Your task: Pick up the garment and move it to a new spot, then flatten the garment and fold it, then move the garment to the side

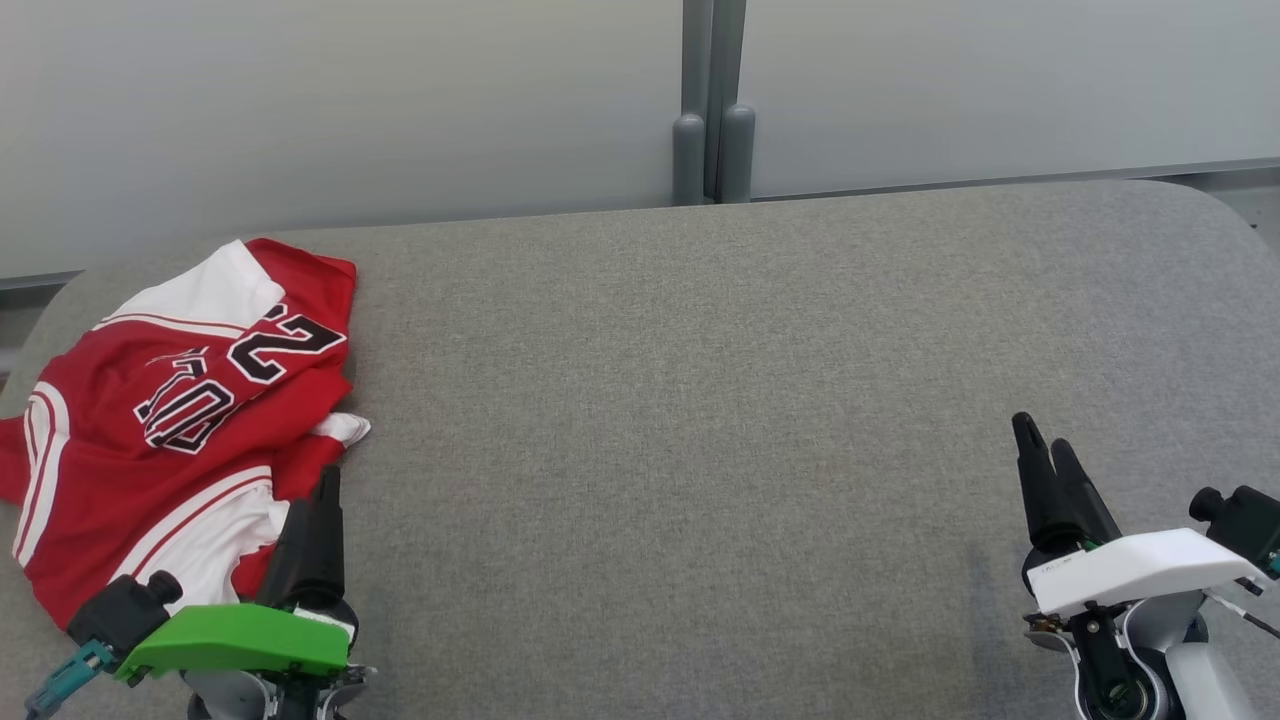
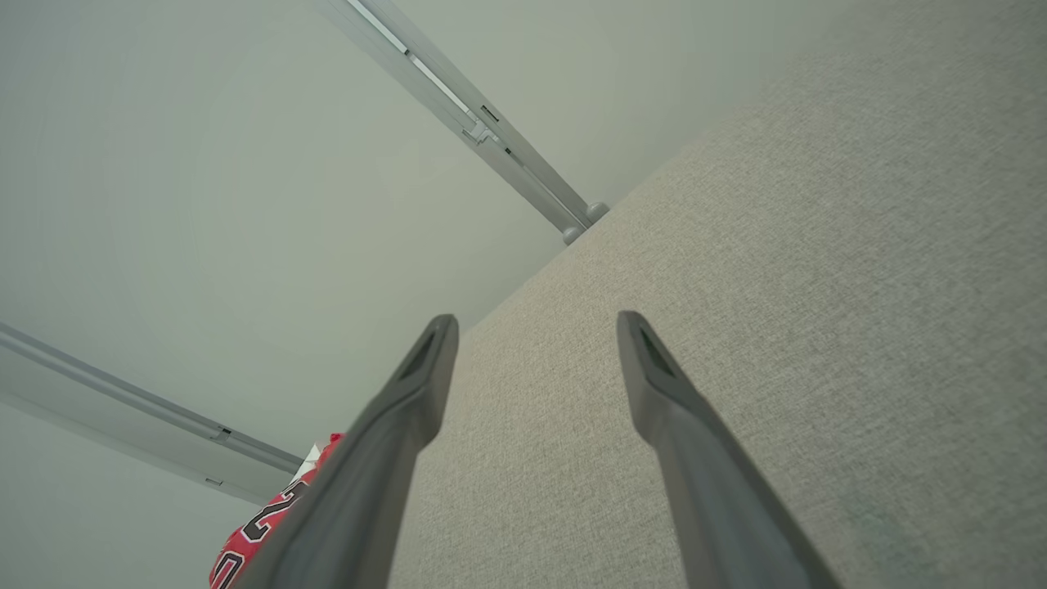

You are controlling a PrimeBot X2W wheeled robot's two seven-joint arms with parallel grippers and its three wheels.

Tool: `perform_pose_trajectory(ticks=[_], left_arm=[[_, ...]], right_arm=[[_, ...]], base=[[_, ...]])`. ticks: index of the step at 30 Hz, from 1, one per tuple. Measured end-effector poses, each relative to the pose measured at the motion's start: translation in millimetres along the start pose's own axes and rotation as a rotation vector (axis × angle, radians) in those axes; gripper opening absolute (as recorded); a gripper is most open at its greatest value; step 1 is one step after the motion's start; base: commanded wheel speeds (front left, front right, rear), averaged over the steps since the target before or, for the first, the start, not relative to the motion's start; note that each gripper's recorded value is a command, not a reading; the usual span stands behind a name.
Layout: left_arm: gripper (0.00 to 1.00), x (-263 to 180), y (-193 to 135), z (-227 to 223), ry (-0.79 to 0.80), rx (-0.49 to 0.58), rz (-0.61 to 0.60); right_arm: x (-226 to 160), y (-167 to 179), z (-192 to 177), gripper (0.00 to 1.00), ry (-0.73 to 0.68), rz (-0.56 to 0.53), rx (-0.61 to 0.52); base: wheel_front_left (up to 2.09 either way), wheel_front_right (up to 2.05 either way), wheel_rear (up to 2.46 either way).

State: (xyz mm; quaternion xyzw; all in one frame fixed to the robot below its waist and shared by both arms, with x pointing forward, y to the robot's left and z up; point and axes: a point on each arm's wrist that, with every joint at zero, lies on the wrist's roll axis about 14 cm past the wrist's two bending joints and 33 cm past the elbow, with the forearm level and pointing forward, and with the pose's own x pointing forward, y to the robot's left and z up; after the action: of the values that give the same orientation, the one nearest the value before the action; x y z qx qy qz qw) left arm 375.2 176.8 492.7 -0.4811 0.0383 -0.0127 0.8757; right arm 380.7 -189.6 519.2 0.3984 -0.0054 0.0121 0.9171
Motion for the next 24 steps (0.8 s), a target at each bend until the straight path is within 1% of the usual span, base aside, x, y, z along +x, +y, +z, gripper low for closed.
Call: perform_pose_trajectory(ticks=[8, 24], left_arm=[[1.0, 2, -8, -3, 0.025, 0.213, -0.043], [1.0, 0, -10, -12, 0.046, 0.436, -0.078]], right_arm=[[0, 6, 2, 1.0, -0.012, 0.024, -0.149], [-4, 7, 2, 1.0, -0.017, 0.047, -0.392]], base=[[0.0, 0.0, 0.0], [0.0, 0.0, 0.0]])
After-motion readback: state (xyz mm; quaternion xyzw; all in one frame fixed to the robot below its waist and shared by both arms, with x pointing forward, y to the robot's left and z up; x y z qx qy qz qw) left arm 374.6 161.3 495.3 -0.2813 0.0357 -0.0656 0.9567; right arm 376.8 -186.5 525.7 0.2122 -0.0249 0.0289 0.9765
